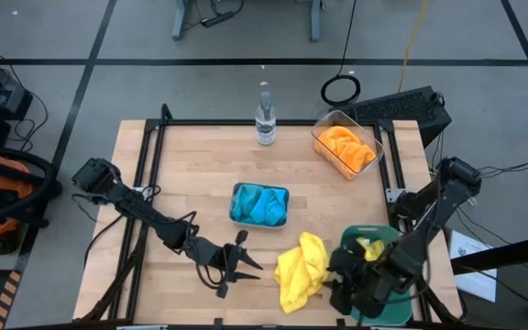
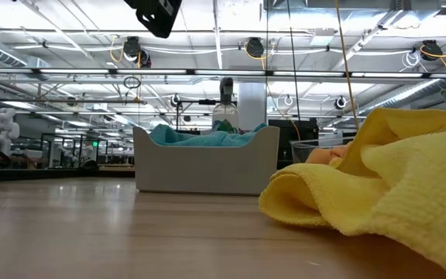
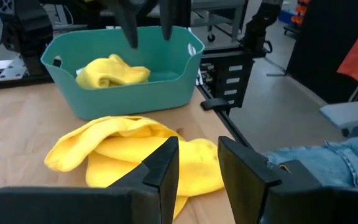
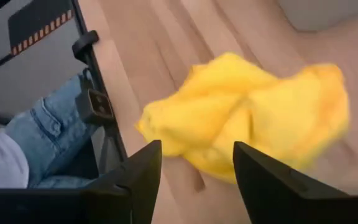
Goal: Sort microfiber towel by color & place in baskets
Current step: Put the yellow towel in the blue container
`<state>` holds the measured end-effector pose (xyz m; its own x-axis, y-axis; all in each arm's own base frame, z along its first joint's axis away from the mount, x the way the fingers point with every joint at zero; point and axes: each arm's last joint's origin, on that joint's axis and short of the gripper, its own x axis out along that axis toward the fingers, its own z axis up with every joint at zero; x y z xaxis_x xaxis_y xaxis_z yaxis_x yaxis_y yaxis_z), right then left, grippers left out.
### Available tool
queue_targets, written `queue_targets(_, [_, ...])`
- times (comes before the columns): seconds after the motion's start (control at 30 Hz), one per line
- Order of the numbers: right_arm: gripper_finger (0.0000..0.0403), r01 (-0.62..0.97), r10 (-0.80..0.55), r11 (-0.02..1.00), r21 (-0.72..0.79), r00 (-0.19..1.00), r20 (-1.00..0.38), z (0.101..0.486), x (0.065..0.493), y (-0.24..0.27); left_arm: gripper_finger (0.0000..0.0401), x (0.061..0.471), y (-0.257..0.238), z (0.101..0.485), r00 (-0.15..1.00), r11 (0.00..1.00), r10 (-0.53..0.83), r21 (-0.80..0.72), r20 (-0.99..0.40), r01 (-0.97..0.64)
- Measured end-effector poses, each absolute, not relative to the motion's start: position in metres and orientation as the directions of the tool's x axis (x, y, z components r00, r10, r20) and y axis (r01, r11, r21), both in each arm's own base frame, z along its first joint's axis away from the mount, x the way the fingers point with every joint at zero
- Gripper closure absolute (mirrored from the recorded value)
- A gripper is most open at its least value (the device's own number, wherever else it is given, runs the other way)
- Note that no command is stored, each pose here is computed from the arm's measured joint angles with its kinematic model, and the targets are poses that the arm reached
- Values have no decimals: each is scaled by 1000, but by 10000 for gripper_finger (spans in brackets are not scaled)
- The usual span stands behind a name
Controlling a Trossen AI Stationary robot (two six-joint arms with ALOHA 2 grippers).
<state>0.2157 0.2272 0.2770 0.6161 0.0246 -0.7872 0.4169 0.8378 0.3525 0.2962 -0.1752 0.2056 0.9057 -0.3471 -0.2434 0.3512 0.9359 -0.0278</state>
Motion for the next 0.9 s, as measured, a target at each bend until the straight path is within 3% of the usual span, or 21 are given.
queue_targets(0.07, [209,410,27,841,353,619,-785,270,229,227,283,296,-175,206,909,939,-342,-48,-239,341])
queue_targets(0.2, [185,407,79,853,327,519,-851,243,255,225,283,295,-178,205,905,937,-348,-50,-243,347])
queue_targets(0.4, [127,489,112,831,266,321,-941,198,289,208,283,292,-182,205,908,939,-342,-69,-242,336])
queue_targets(0.6, [72,483,151,836,259,251,-956,185,305,191,283,290,-186,205,906,938,-347,-68,-243,341])
queue_targets(0.9, [63,504,72,849,155,180,-981,173,310,173,283,290,-186,205,906,938,-346,-67,-244,340])
